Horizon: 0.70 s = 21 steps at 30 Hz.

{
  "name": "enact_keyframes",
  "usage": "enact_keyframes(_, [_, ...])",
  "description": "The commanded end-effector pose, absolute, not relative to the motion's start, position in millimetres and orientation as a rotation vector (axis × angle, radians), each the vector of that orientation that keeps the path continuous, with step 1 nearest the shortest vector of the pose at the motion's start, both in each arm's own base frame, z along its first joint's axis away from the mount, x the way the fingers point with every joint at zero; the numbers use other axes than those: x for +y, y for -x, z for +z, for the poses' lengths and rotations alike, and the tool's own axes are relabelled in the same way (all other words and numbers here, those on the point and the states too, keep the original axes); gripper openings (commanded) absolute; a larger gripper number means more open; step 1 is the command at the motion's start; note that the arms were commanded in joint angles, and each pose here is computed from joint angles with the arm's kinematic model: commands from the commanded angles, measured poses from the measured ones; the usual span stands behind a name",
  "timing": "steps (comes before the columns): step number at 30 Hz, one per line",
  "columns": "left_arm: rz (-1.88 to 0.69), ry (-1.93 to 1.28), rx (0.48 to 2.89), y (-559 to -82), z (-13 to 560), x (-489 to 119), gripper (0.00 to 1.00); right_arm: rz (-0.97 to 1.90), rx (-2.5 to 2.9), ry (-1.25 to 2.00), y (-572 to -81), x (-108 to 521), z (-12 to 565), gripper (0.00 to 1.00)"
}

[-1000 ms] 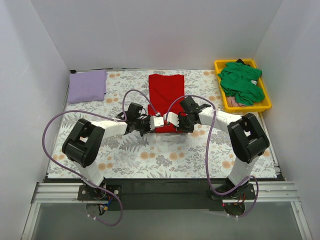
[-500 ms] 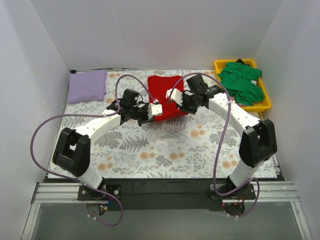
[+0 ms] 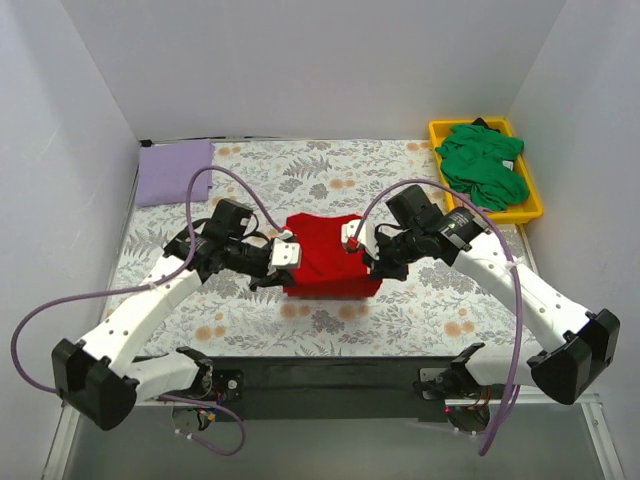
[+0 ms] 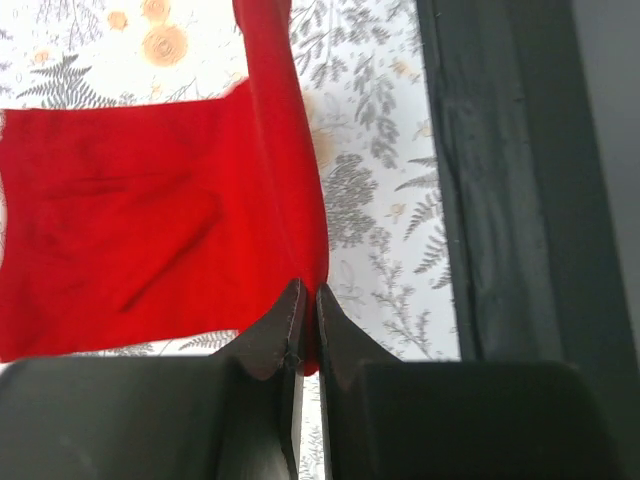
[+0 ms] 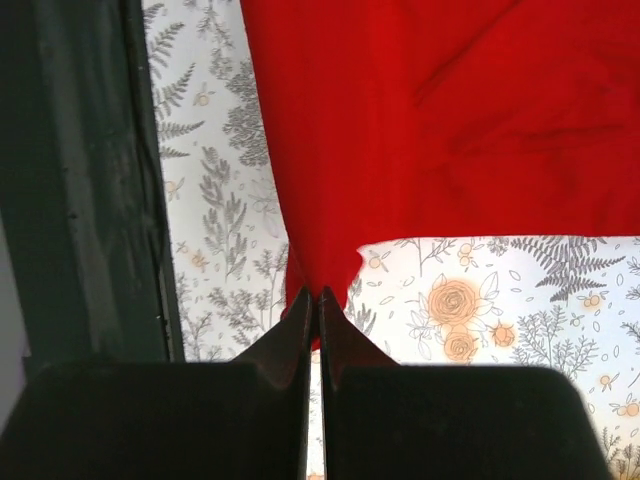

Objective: Fold and stack the t-shirts
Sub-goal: Fold the tshirt

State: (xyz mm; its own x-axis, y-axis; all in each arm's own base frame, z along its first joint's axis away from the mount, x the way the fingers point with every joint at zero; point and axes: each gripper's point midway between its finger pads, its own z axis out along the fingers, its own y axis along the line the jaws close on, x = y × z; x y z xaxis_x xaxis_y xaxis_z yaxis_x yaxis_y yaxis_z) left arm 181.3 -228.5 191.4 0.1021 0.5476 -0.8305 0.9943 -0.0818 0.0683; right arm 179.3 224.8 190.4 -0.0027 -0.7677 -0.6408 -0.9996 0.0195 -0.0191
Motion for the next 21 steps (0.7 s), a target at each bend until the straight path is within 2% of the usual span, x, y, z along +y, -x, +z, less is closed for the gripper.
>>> enact_keyframes(1, [-0.945, -1.698, 1.568, -151.4, 202.7, -219.4, 0.00, 0.673, 1.871, 1.792, -170.3, 220.6, 200.2, 0.01])
enact_keyframes(6, [-0.887, -1.619, 1.670, -182.8, 196.8, -223.7, 0.00, 0.645, 1.855, 1.842, -196.0, 234.7, 201.8, 0.01])
enact_keyframes(14, [-0.832, -1.519, 1.706, -255.0, 185.7, -229.5, 0.00, 0.595, 1.915, 1.875, -264.4, 229.6, 164.3, 0.01])
enact_keyframes(19, [-0.819, -1.495, 1.799, -304.9, 146.8, -222.9, 0.00, 0.602, 1.894, 1.878, -312.7, 241.8, 150.7, 0.01])
enact_keyframes(21, [-0.807, -1.473, 1.862, -324.5, 124.5, -221.3, 0.00, 0.633, 1.943, 1.890, -324.5, 246.4, 126.0, 0.01])
